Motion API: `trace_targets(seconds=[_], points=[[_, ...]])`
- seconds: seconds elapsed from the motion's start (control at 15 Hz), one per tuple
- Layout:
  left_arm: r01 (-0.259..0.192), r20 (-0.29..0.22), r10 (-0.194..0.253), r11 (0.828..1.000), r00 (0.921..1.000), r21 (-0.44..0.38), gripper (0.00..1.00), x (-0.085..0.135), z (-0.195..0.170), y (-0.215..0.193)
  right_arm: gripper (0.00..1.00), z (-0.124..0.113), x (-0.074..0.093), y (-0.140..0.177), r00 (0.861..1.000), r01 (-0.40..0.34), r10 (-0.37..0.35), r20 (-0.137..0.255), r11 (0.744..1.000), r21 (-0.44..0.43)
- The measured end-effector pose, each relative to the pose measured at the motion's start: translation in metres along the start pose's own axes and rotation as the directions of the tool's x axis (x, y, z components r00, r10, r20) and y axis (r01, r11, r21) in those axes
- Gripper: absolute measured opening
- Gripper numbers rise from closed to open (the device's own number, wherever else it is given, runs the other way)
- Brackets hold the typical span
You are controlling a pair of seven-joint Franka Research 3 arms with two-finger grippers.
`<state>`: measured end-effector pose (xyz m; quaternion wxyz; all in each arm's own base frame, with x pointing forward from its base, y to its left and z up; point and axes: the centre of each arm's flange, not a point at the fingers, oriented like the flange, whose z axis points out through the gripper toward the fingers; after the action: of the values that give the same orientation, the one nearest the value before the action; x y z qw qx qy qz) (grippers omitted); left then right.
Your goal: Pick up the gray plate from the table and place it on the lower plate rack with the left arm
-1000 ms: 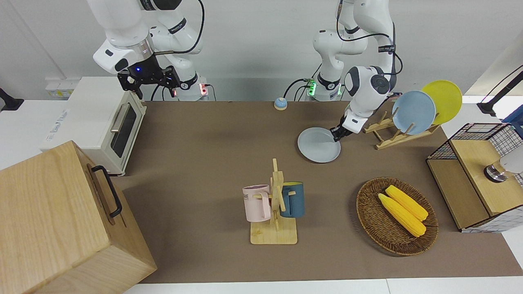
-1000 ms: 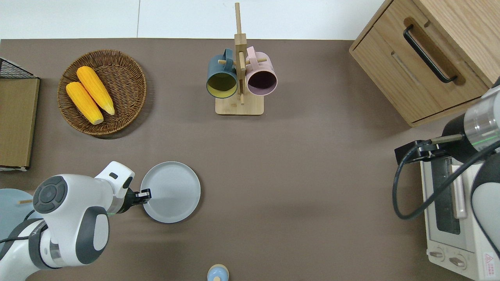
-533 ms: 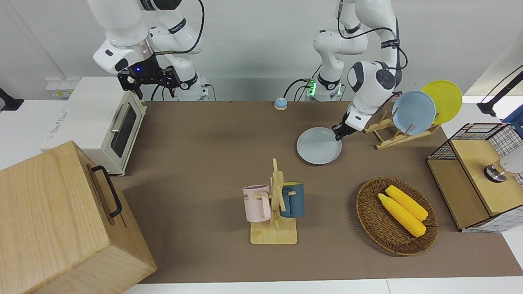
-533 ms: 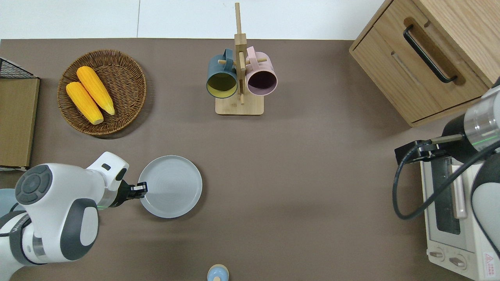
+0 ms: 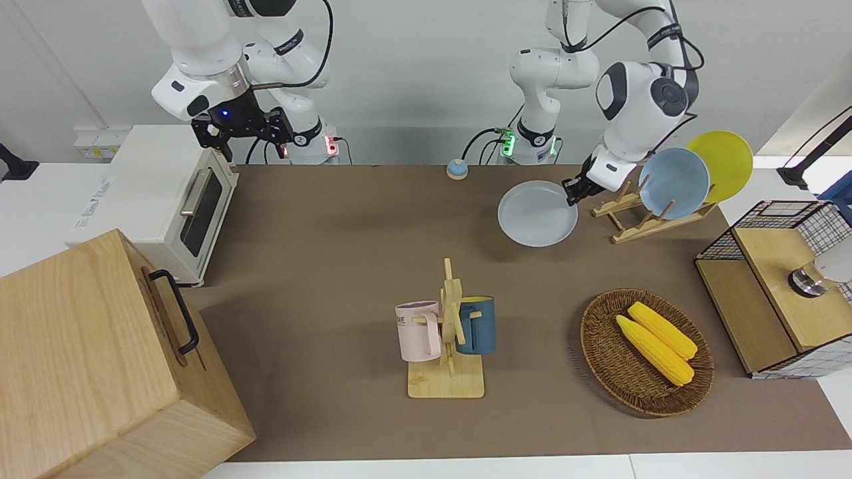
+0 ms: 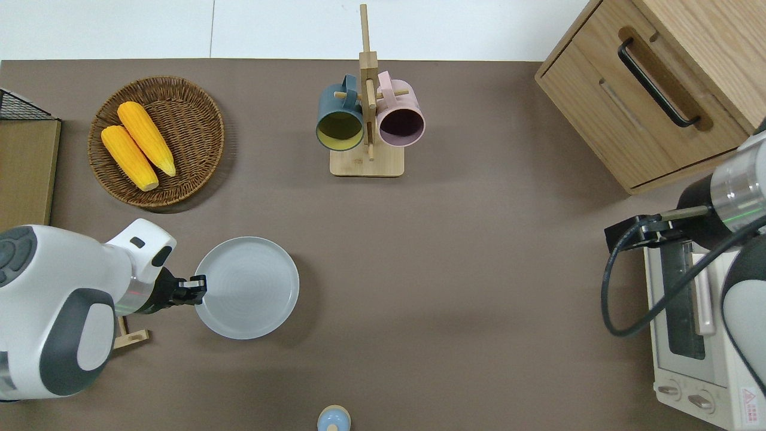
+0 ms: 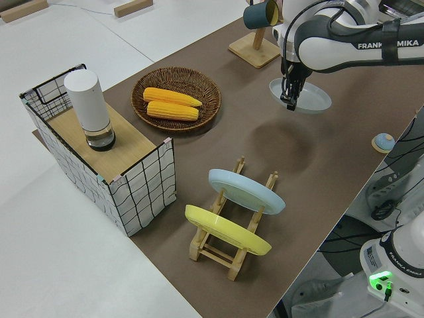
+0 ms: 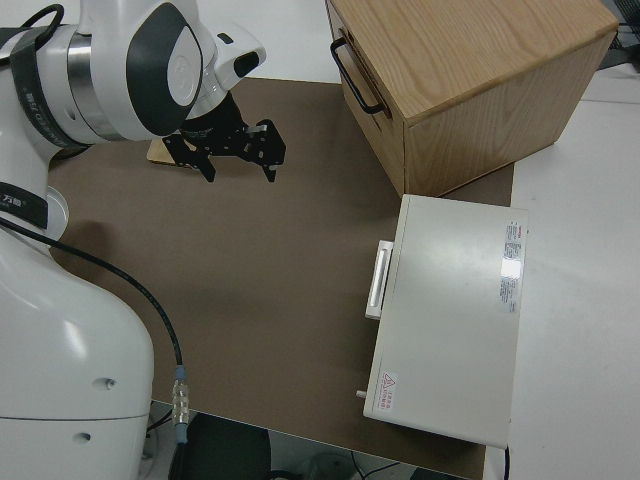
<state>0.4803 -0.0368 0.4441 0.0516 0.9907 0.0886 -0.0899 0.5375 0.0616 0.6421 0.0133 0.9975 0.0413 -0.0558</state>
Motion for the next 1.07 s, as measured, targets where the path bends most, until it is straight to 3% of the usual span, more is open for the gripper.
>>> trace_targets(seconds=[0.2,0.4,0.6,0.8,1.07], points=[[-0.014,0.01,0.013,1.0,0.9999,0.025,0.03,-0.006,-0.04,0.0,0.99,0.0,0.0,0.0,1.0,0.0,0.0,0.0,1.0,0.0],[-0.019,-0.012,0.02,0.998,0.9997,0.055,0.03,-0.008,-0.077,-0.002,0.99,0.0,0.0,0.0,1.0,0.0,0.0,0.0,1.0,0.0],[-0.019,-0.051,0.027,0.987,0.9983,0.16,0.03,-0.007,-0.101,-0.013,0.99,0.0,0.0,0.0,1.0,0.0,0.0,0.0,1.0,0.0],[-0.01,-0.068,0.031,0.957,0.9972,0.289,0.03,-0.008,-0.116,-0.027,0.99,0.0,0.0,0.0,1.0,0.0,0.0,0.0,1.0,0.0],[0.003,-0.064,0.028,0.895,0.9976,0.446,0.03,-0.011,-0.129,-0.045,0.99,0.0,0.0,0.0,1.0,0.0,0.0,0.0,1.0,0.0]])
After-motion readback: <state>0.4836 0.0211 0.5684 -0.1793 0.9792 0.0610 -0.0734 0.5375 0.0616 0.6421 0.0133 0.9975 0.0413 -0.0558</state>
